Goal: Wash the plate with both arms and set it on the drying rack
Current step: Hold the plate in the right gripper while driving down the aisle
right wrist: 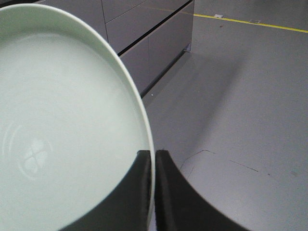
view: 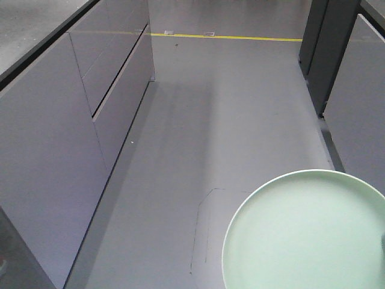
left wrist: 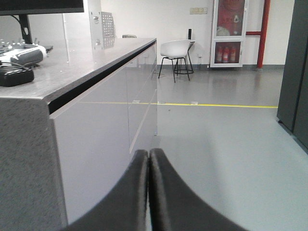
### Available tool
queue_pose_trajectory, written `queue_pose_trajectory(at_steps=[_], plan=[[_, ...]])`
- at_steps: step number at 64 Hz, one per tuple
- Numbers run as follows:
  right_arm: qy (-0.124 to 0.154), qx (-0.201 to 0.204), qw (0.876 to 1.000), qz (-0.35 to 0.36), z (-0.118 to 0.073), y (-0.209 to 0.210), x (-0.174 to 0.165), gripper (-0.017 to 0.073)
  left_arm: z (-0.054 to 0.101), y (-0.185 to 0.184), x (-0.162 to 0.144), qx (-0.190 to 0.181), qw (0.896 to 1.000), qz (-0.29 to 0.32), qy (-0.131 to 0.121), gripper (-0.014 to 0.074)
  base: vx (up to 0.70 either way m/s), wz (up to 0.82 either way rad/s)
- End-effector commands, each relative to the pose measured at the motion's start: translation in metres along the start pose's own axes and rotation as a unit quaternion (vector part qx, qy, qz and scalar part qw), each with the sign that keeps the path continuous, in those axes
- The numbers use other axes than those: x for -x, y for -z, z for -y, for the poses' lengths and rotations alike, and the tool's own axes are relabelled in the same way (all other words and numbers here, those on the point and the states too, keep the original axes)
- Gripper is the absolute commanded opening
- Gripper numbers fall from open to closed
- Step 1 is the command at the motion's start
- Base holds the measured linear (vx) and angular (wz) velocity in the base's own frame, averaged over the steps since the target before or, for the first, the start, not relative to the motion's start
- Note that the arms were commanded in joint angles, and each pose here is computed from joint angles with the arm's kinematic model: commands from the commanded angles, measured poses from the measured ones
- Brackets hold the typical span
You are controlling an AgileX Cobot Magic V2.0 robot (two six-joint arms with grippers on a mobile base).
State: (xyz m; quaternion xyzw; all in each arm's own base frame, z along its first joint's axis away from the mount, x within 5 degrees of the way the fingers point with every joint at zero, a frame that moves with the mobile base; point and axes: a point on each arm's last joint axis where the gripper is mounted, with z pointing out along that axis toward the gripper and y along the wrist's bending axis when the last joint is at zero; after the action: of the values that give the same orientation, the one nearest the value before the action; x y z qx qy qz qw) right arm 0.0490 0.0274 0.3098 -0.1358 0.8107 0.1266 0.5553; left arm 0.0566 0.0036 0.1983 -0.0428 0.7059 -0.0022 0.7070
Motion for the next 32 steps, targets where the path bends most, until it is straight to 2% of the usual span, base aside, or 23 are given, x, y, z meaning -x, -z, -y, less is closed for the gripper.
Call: queue_pose_trajectory(at_steps=[1,32], plan=[[-0.003,-0.009,0.999,0.047,0.001,0.0033,0.0142,-0.0002,0.0009,0.0006,0.0006,-0.007,0.999,0.034,0.005,-0.0006,0.27,-0.04],[-0.003,-0.009,0.999,0.047,0.001,0.0033,0.0142,-0.0002,0.0009,0.0006,0.0006,-0.007,0.999,0.034,0.005,-0.0006,0.28,-0.05]])
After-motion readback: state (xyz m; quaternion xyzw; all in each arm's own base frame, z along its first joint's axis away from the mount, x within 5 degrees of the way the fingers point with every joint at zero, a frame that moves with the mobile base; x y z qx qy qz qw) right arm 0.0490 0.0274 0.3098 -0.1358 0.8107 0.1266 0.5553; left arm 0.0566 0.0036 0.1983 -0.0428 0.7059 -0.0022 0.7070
